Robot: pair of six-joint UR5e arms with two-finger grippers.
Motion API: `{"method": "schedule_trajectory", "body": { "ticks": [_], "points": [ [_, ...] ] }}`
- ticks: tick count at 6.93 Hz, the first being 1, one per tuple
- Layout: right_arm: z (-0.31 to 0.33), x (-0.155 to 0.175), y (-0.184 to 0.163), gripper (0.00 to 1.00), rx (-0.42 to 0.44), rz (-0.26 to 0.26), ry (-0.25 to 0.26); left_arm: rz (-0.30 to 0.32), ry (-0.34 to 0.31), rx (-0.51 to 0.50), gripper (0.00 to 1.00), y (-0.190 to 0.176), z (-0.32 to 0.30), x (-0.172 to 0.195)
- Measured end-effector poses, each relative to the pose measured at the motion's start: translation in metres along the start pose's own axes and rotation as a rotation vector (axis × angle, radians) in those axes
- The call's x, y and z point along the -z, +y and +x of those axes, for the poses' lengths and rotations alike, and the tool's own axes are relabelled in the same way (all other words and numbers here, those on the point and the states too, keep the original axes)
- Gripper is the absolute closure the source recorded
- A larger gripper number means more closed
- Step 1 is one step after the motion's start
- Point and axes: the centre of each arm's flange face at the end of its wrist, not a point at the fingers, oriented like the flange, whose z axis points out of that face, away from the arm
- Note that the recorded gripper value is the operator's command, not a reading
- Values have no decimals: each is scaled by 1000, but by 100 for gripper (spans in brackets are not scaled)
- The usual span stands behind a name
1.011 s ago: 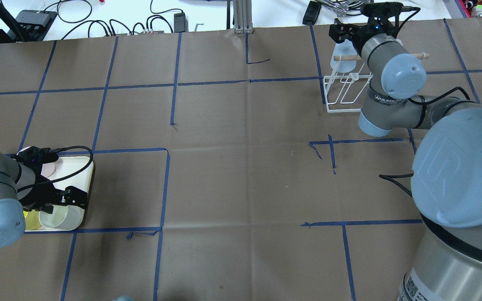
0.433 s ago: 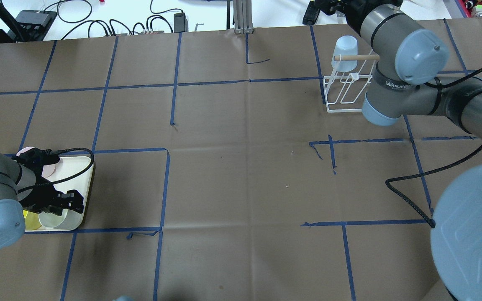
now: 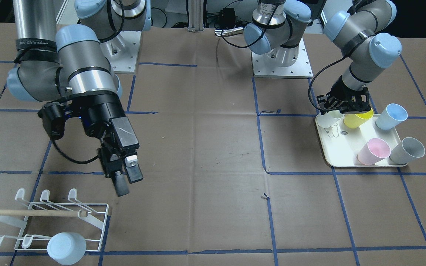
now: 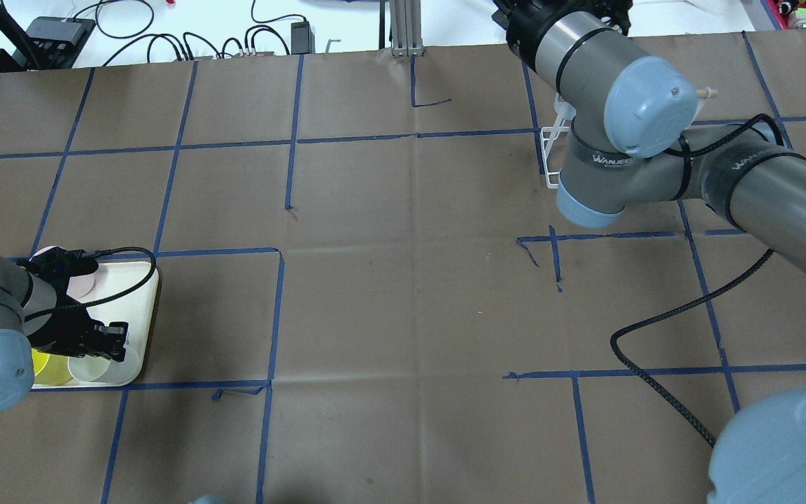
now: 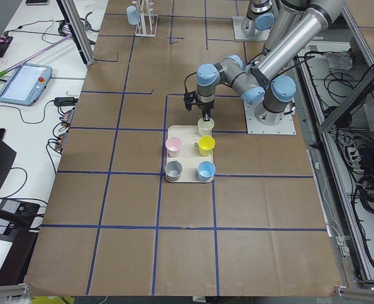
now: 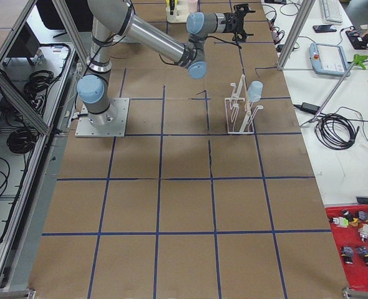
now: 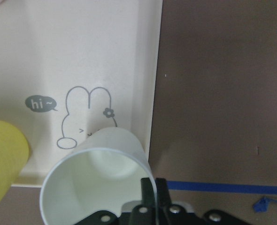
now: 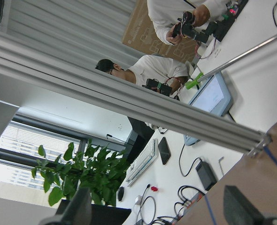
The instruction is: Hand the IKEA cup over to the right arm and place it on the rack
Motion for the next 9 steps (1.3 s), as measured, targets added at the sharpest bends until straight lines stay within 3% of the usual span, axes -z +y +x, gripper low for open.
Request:
{"method": "schedule_trajectory", "body": {
  "ticks": [1, 2, 5, 7, 9],
  "points": [
    [-8, 9, 16, 0, -147, -19, -16, -11, 5, 0, 100, -5, -3, 11],
    [-16, 21, 23, 0, -200, -23, -49, -31, 15, 0, 100, -13, -8, 31],
    [-27, 36, 28, 0, -216, -19, -102, -52, 34, -3, 100, -47, -26, 134],
    [-26, 34, 25, 0, -216, -15, -105, -12, 22, -39, 100, -80, -30, 215],
    [-27, 34, 25, 0, -215, -16, -107, 58, 39, -112, 100, -123, -16, 244]
  ]
}}
